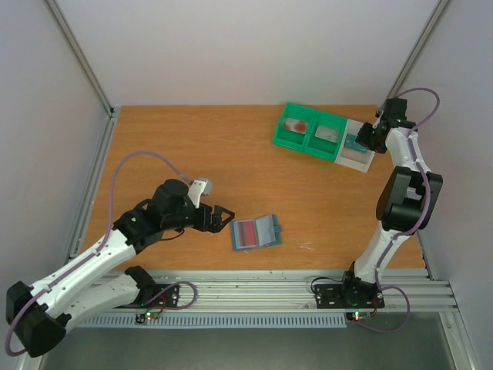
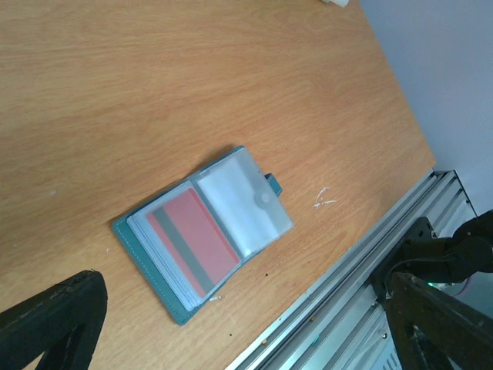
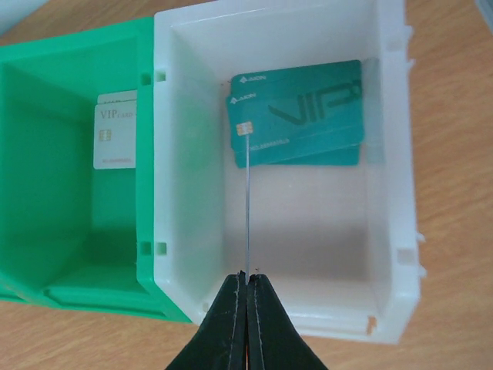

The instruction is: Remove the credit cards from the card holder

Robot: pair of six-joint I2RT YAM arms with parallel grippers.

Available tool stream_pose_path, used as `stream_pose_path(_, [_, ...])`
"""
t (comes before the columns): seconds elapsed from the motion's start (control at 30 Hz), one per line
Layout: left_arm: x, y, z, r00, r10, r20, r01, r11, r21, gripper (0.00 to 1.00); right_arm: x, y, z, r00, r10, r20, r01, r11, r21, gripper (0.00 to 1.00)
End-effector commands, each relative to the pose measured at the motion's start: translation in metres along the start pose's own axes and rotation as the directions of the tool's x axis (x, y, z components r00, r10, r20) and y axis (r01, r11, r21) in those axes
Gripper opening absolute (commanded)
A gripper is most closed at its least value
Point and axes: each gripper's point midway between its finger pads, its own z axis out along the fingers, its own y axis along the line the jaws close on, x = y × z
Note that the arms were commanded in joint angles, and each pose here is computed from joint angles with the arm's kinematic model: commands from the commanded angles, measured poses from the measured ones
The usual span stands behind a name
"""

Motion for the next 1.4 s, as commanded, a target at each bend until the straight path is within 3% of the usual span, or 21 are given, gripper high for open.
stream_pose_path(0.0, [-0.028, -0.013, 0.002, 0.997, 0.040, 0.072, -0.042, 0.999, 0.025, 0.99, -0.014, 0.009, 0.011, 0.999, -0.053, -0.003, 0.053, 0.998, -0.045, 0.01])
stream_pose_path(0.63, [-0.039, -0.010, 0.026, 0.998, 0.056, 0.032, -0.056, 0.998, 0.002, 0.99, -0.039, 0.011, 0.056, 0.994, -0.073, -0.087, 0.064, 0.992, -0.105, 0.01])
stream_pose_path(0.87, [-0.042, -0.006, 0.027, 0.997, 0.066, 0.032, -0.066, 0.998, -0.021, 0.99, -0.040, -0.003, 0.071, 0.990, -0.056, -0.130, 0.052, 0.998, -0.037, 0.02])
stream_pose_path(1.37, [-0.045, -0.006, 0.033, 0.999, 0.051, 0.016, -0.051, 0.998, -0.024, 0.99, -0.051, -0.035, 0.092, 0.994, -0.024, -0.107, 0.039, 0.990, 0.134, 0.08])
